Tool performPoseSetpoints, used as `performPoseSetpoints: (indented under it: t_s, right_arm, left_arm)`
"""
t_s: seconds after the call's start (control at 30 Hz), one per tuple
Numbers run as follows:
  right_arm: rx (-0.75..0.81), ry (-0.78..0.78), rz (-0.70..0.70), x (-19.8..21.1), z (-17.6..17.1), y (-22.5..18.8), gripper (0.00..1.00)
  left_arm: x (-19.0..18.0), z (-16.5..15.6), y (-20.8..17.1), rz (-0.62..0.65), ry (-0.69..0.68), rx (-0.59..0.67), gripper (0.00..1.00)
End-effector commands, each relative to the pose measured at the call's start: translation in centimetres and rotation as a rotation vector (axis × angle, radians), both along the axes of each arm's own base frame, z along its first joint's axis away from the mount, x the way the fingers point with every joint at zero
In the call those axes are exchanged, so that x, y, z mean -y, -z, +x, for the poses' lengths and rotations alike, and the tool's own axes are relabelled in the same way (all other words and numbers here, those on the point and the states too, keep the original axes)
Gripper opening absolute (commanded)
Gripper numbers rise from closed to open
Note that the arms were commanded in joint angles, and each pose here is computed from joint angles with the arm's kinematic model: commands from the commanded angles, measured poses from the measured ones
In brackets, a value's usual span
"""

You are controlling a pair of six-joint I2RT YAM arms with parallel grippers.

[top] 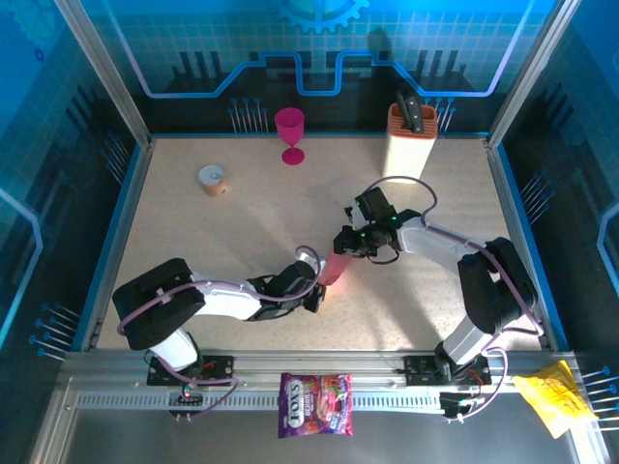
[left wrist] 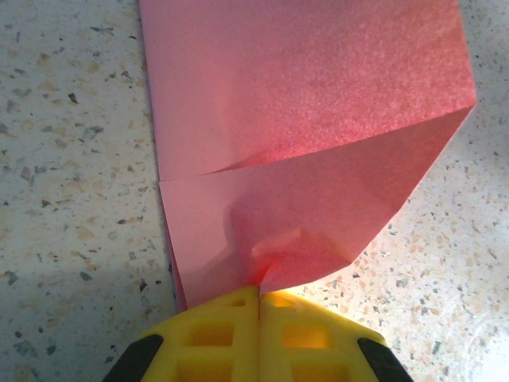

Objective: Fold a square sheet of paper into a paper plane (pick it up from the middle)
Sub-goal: Fold the wing for the fifth time at the center of the table.

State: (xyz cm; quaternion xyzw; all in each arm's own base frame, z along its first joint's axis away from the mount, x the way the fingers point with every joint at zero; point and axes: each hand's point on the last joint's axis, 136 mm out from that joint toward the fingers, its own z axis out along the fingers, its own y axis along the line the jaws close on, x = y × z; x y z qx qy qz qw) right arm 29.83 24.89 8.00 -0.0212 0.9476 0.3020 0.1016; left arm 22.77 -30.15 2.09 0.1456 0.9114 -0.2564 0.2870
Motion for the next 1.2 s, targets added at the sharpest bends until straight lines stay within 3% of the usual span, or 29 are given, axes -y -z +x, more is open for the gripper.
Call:
performPoseSetpoints:
  t_s: [0.0,0.53,0.87,1.0,1.17]
  right_arm:
    - [-0.006,-0.04,0.018,-1.0,-0.3,-0.2,0.15]
    - [0.118,-0.036,0.079,-1.1,-2.5,-2.9,0.15]
    - [0.126,-0.021,-0.15,1.7,-2.9,-2.3,0.43]
    - [0.128,-0.053,-0.163,0.9,-2.9,-3.1,0.42]
    - [0.094,-0.125,-0.138,-1.0,-2.7,-3.2,0.27]
  left_arm:
    - [0.1,-0.3,-0.8,-0.075,-0.006,-0.035,0.0]
    - [-1.2,-0.1,0.7,-0.157,-0.063,-0.139,0.0]
    - [-1.3,0.1,-0.2,-0.115,-0.036,-0.121,0.0]
    - [-1.3,0.3,-0.4,-0.076,-0.024,-0.119,0.0]
    - [-1.1,0.3,-1.0,-0.037,0.014,-0.113,0.0]
